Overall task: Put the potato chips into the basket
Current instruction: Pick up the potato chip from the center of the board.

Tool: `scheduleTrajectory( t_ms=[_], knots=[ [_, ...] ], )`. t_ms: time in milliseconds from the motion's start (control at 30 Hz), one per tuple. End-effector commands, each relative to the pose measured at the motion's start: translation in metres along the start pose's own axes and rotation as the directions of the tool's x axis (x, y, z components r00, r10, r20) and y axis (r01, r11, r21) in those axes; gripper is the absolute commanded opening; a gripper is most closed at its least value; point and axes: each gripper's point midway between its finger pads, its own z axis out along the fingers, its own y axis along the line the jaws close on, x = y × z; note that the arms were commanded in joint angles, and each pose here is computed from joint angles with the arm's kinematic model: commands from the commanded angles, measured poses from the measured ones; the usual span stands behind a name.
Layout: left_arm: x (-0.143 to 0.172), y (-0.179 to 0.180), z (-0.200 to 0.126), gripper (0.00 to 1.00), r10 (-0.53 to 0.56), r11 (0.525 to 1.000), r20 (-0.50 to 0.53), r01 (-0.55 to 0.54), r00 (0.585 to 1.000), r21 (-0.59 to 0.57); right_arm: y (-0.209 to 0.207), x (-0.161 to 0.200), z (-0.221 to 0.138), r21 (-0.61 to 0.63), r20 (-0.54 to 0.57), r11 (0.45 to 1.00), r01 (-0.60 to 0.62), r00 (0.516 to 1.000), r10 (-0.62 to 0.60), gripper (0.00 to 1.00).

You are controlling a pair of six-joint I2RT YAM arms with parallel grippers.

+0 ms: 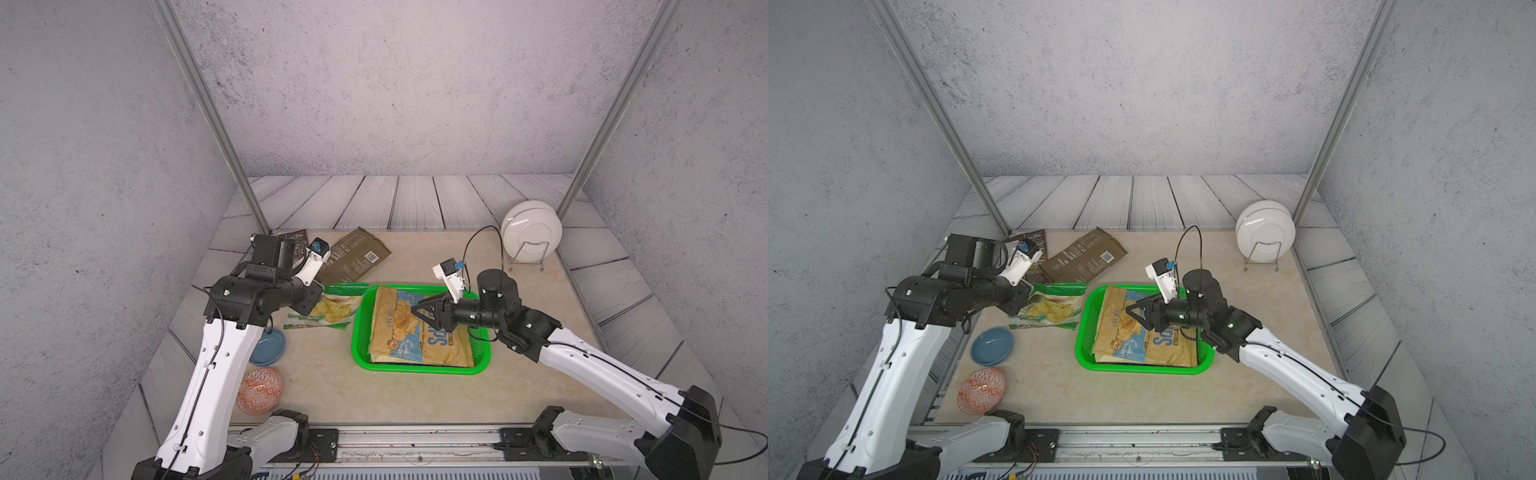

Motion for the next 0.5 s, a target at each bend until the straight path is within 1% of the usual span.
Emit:
scheduleTrajectory(
  t_ms=[0, 133, 233, 333, 467],
  knots=[
    [-0.011, -0.009, -0.02, 0.0, -0.022, 0.998, 0.066, 0.019, 0.998, 0.054, 0.033, -0.022, 0.011, -0.169, 0.0, 0.984, 0.058, 0.998, -0.059, 0.48],
    [-0.017, -0.018, -0.033, 0.0, -0.032, 0.994, 0.096, 0.022, 0.995, 0.107, 0.038, -0.032, 0.026, -0.205, -0.001, 0.976, 0.077, 0.997, -0.079, 0.48],
    [-0.018, -0.027, -0.039, 0.0, -0.039, 0.988, 0.099, 0.023, 0.994, 0.156, 0.046, -0.036, 0.036, -0.24, 0.01, 0.966, 0.097, 0.995, -0.098, 0.49],
    [-0.018, -0.033, -0.044, 0.0, -0.041, 0.982, 0.109, 0.02, 0.993, 0.187, 0.045, -0.041, 0.045, -0.231, 0.03, 0.966, 0.119, 0.993, -0.115, 0.53],
    [-0.02, -0.038, -0.05, 0.0, -0.044, 0.977, 0.121, 0.017, 0.992, 0.212, 0.05, -0.044, 0.057, -0.25, 0.021, 0.96, 0.128, 0.992, -0.127, 0.55]
  ],
)
